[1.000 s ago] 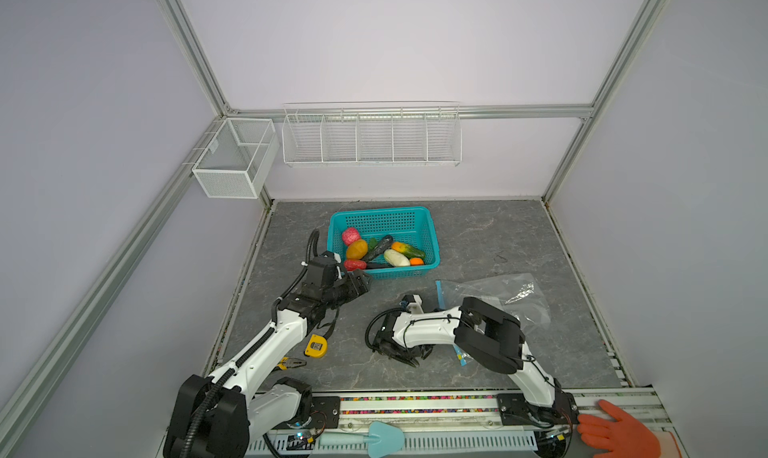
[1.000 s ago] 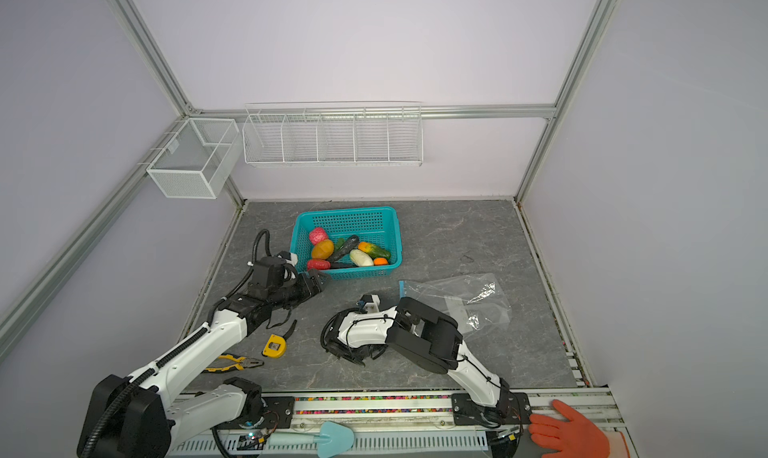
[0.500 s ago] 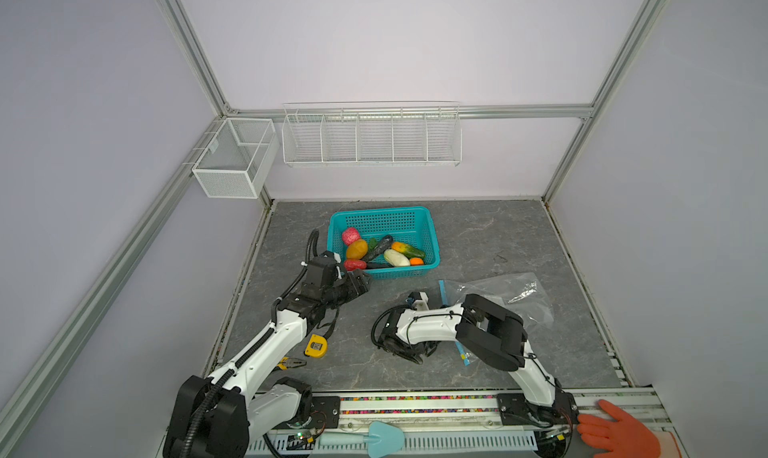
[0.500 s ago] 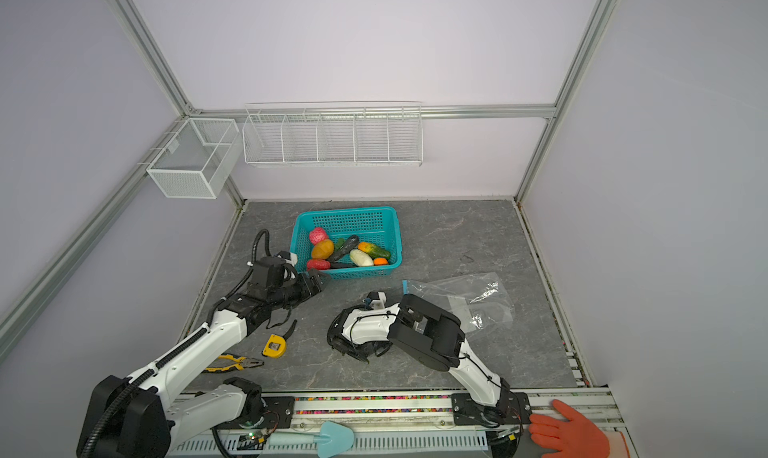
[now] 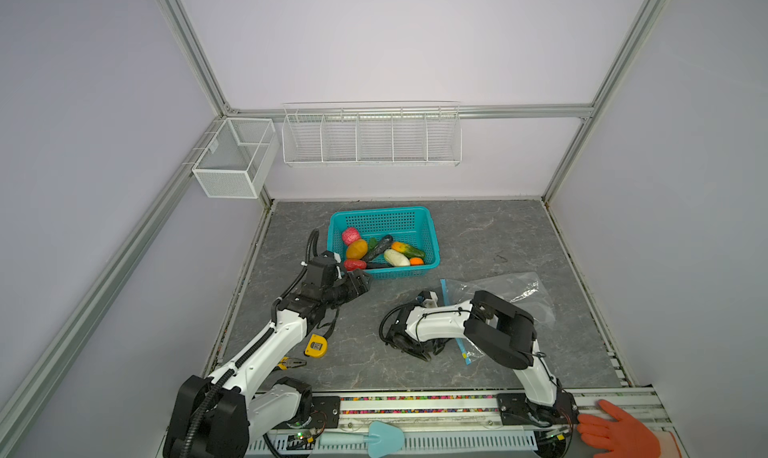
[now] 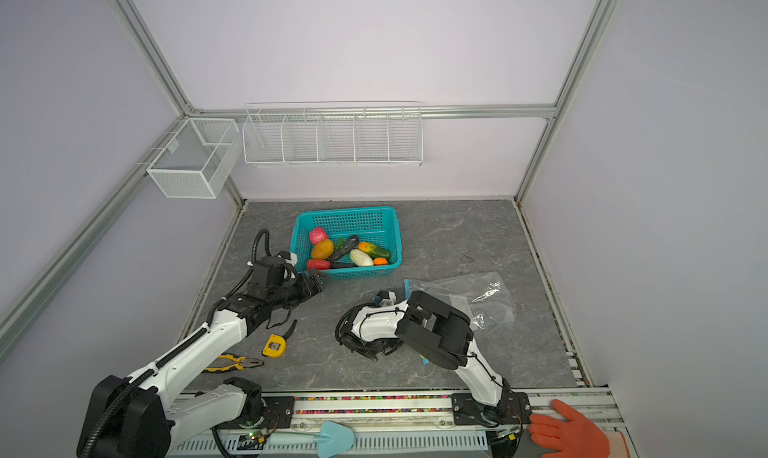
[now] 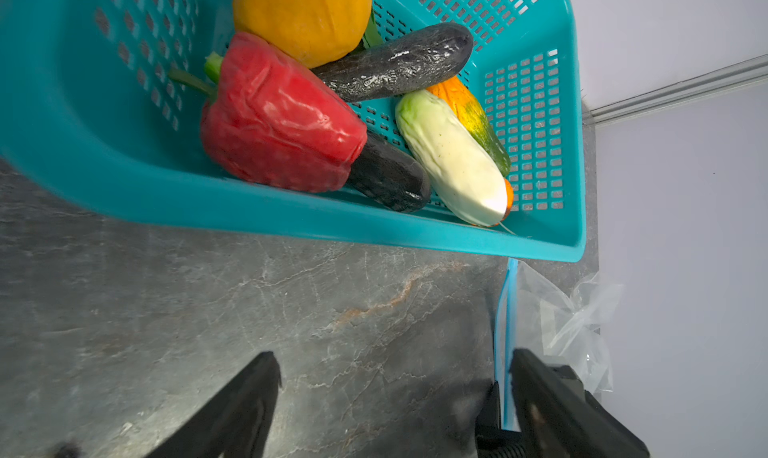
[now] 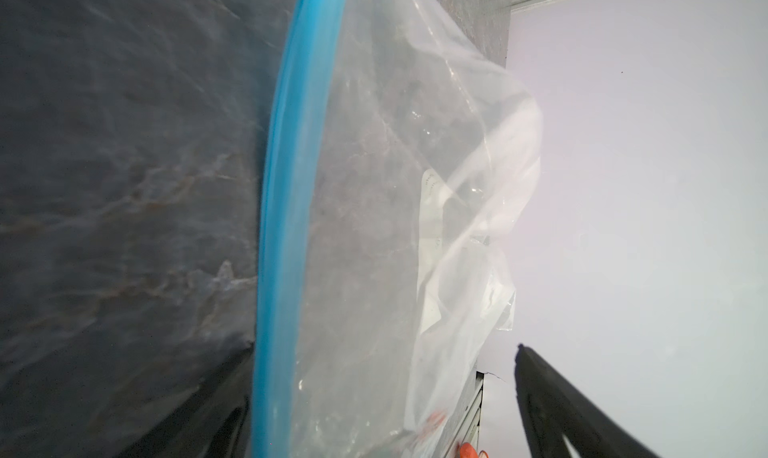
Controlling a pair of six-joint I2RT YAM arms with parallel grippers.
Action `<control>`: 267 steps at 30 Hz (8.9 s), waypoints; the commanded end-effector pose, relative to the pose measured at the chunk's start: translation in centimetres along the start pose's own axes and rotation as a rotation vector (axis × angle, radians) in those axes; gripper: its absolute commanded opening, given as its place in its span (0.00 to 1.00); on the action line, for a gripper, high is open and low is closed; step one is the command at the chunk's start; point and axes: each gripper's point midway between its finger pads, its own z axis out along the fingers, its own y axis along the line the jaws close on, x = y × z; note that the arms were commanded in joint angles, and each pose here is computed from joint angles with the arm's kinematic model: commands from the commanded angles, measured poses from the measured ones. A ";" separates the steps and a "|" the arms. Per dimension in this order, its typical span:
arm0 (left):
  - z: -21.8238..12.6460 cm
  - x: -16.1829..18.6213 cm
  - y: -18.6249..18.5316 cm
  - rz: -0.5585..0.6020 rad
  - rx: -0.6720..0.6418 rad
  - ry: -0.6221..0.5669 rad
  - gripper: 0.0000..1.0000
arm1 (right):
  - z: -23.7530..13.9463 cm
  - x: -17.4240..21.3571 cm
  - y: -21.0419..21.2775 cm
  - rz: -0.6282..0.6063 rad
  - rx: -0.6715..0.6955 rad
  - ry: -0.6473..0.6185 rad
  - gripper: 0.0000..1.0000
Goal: Place the food in the zip-top bag and seal the zipper
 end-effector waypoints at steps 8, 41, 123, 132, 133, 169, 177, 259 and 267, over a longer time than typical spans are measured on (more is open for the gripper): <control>0.3 -0.2 0.0 -0.010 0.004 -0.005 0.87 | 0.4 0.3 0.0 0.068 -0.024 0.005 0.65; 0.0 -0.4 -0.4 -0.001 0.020 -0.013 0.87 | -1.8 -2.2 -4.3 0.181 -0.106 -0.053 0.06; 7.5 6.0 -21.8 0.269 0.534 0.259 0.00 | -2.4 -8.2 -17.0 0.549 -0.557 -0.187 0.55; 6.7 5.9 -22.2 0.258 0.550 0.256 0.00 | -3.3 -10.0 -17.5 0.470 -0.476 -0.220 0.44; 6.7 5.9 -22.3 0.260 0.552 0.255 0.00 | -3.5 -10.3 -17.5 0.462 -0.465 -0.225 0.41; 6.6 6.3 -21.8 0.259 0.562 0.254 0.00 | -5.7 -13.6 -17.8 0.419 -0.430 -0.292 0.08; 7.2 6.2 -21.2 0.242 0.517 0.252 0.00 | -5.1 -12.7 -18.8 0.428 -0.391 -0.286 0.06; 8.5 3.4 -20.0 0.432 0.320 0.171 0.51 | -4.9 -12.7 -14.9 0.507 -0.659 -0.271 0.06; 7.2 1.3 -18.4 0.442 0.262 0.123 0.52 | -5.0 -12.5 -15.0 0.521 -0.667 -0.274 0.06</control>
